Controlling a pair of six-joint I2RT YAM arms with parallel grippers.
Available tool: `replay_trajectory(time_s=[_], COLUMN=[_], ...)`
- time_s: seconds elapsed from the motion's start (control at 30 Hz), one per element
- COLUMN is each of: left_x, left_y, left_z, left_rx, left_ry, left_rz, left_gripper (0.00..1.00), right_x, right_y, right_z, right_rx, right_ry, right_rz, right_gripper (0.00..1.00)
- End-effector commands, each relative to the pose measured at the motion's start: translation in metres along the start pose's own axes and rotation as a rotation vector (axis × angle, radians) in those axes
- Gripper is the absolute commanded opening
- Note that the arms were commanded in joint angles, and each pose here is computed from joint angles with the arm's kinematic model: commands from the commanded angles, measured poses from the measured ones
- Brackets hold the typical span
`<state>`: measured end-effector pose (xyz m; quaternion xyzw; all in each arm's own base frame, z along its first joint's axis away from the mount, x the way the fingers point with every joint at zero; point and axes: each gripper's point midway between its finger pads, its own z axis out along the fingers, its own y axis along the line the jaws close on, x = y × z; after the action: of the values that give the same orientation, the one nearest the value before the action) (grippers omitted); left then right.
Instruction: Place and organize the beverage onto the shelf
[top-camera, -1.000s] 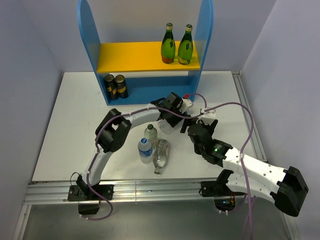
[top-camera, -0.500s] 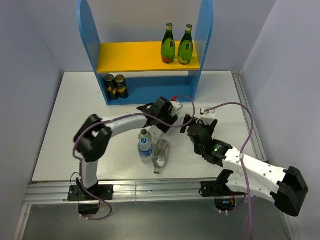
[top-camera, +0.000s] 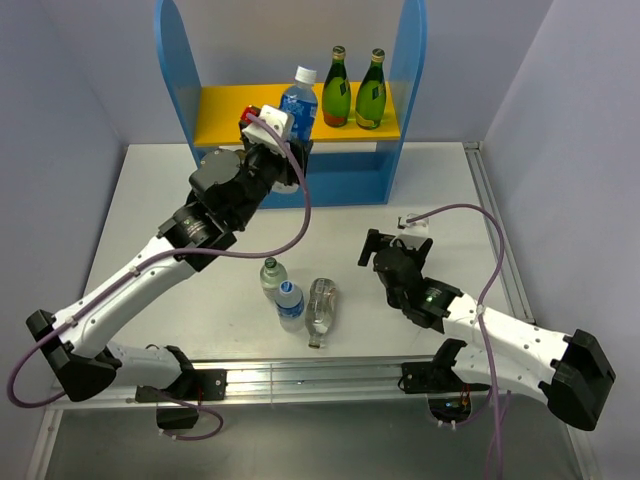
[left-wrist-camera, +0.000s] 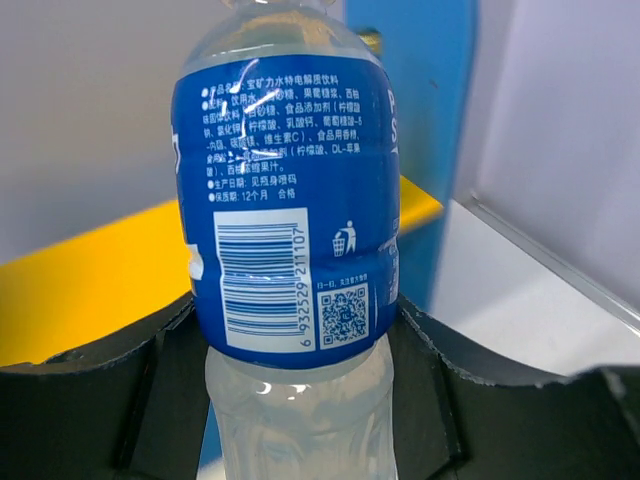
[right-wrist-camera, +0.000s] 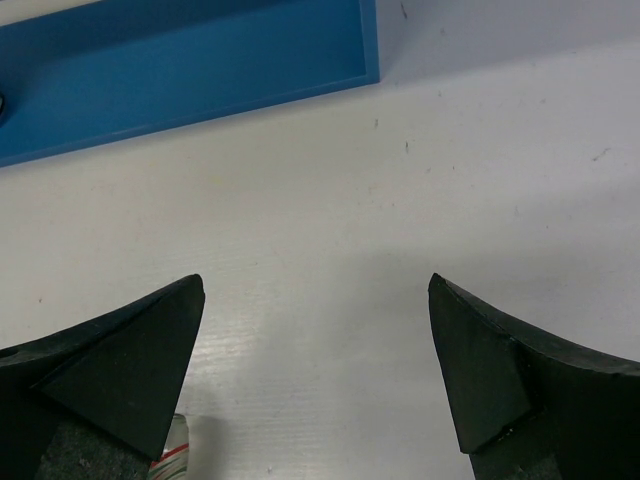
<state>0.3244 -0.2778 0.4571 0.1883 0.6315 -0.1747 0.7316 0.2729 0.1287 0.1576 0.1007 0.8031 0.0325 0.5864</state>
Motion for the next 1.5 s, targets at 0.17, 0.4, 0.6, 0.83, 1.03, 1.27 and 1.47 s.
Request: replay_trajectory(time_s=[0.17,0.4,0.6,0.83,1.03,1.27,1.47], left_x=[-0.068,-0.081,-0.078,-0.052,-0.013,0.029,0.057], left_y=[0.083,0.154,0.185,0.205,0.213,0.226,0.228], left_z=[0.03,0.03,0.014,0.033,0.05,0.069,0.082], left_rx=[-0.342,-0.523,-0.642,-0.667,-0.71,-0.74,-0.703], left_ry=[-0.364,-0.626,-0.841,-0.891,-0.893,-0.83,-0.698], left_rz=[0.014,-0.018,-0.045,-0.017,0.081,0.09,0.081], left_gripper=[0.0,0.0,0.0,0.0,0.0,0.0,0.14], right_x=[-0.008,-0.004,0.001,0.004,0.006,0.005,0.004], right_y=[0.004,0.006,0.012,0.017,0.017,0.016,0.016], right_z=[0.003,0.005,0.008,0.011,0.011,0.012,0.012], right_rx=[0.004,-0.002,-0.013,-0.021,-0.031,-0.03,-0.032], right_ry=[-0.025,-0.015,0.002,0.016,0.025,0.027,0.026], right_rz=[0.04,0.036,0.02,0.013,0.015,0.018,0.027], right_gripper=[1.0,1.0,1.0,1.0,1.0,1.0,1.0])
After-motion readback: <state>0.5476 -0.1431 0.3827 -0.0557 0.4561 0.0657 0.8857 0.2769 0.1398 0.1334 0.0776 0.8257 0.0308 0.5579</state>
